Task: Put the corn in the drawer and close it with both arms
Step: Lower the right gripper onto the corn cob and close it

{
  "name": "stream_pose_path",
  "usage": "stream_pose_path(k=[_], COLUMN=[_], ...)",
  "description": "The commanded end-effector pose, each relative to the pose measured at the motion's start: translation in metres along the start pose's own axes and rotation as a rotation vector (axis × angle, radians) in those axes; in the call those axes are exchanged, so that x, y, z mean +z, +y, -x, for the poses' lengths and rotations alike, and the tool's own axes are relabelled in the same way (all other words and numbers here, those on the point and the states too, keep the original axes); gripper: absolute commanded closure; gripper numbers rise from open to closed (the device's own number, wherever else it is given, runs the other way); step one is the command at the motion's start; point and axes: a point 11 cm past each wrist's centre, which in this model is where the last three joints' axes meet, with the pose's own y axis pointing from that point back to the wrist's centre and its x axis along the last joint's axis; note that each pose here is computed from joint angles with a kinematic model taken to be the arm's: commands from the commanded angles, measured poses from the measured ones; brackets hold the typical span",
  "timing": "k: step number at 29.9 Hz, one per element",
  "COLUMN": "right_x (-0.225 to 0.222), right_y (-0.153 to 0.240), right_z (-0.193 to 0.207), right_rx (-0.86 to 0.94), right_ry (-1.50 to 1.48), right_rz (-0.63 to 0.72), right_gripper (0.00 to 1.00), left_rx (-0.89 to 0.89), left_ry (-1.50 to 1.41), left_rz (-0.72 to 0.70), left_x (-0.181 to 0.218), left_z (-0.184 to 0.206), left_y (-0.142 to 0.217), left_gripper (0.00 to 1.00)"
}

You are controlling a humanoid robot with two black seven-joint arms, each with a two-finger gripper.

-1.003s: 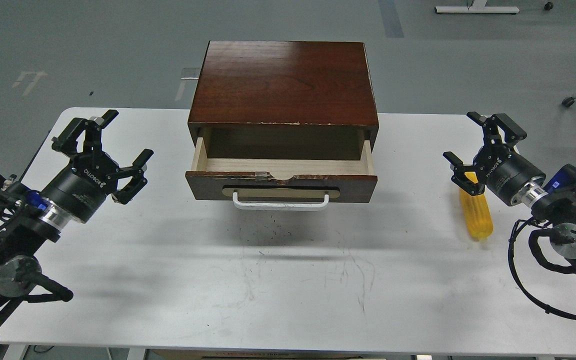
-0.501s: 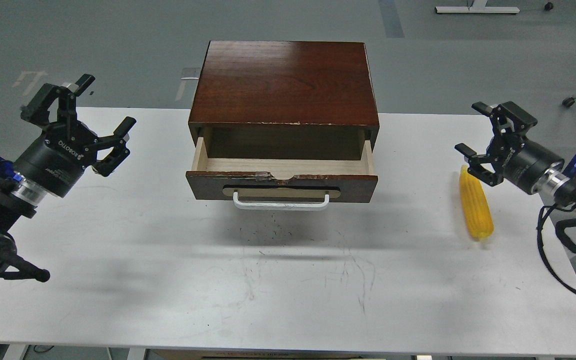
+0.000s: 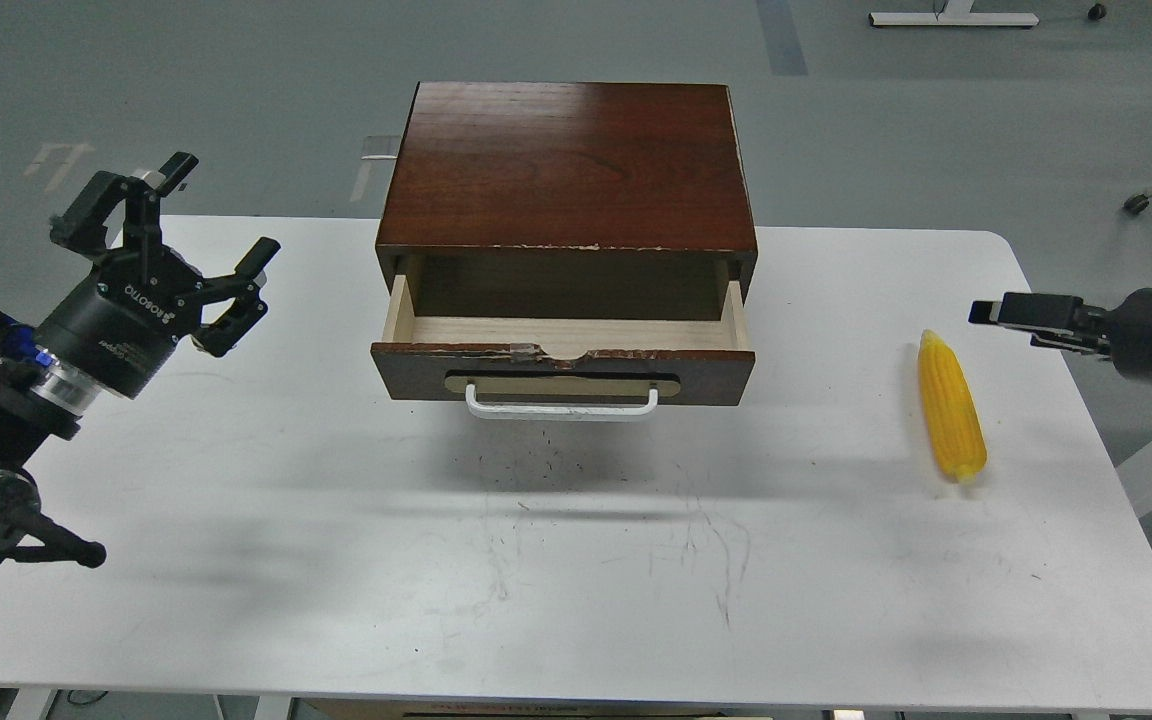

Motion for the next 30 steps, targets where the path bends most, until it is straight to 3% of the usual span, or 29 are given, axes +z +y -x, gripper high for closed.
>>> stream_pose_path(k=[1,19,22,25,27,30], right_x=[0.015,0.006,0.000,0.003,0.005,0.007], right_y=[-0.005,-0.051,-0.060,-0.060,-0.060,-0.060], right_z=[0.019,0.036,0.040,0.044,0.050,0.053], right_rx=[-0.053,-0.106,-0.117,-0.131,-0.155,-0.164], right_ry=[0.095,0.144,0.149,0.152,0.162,0.163], right_rz=[0.069,0.083,0.068,0.075,0.085,0.088], right_gripper=[0.00,0.04,0.09,0.17,0.30,0.35], left_rx=[0.001,0.002,0.002,0.002,0.002,0.001], left_ry=[-0.001,0.009,0.009,0.009,0.010,0.013], left_rz=[-0.001,-0.007,-0.007,-0.005,-0.005,-0.004], left_x=[0.000,-0.004,-0.004,-0.004,-0.004,-0.005], left_z=[0.000,0.001,0.001,0.001,0.001,0.002], left_y=[0.000,0.003,0.003,0.003,0.002,0.002], left_gripper=[0.01,0.01,0.01,0.01,0.01,0.01])
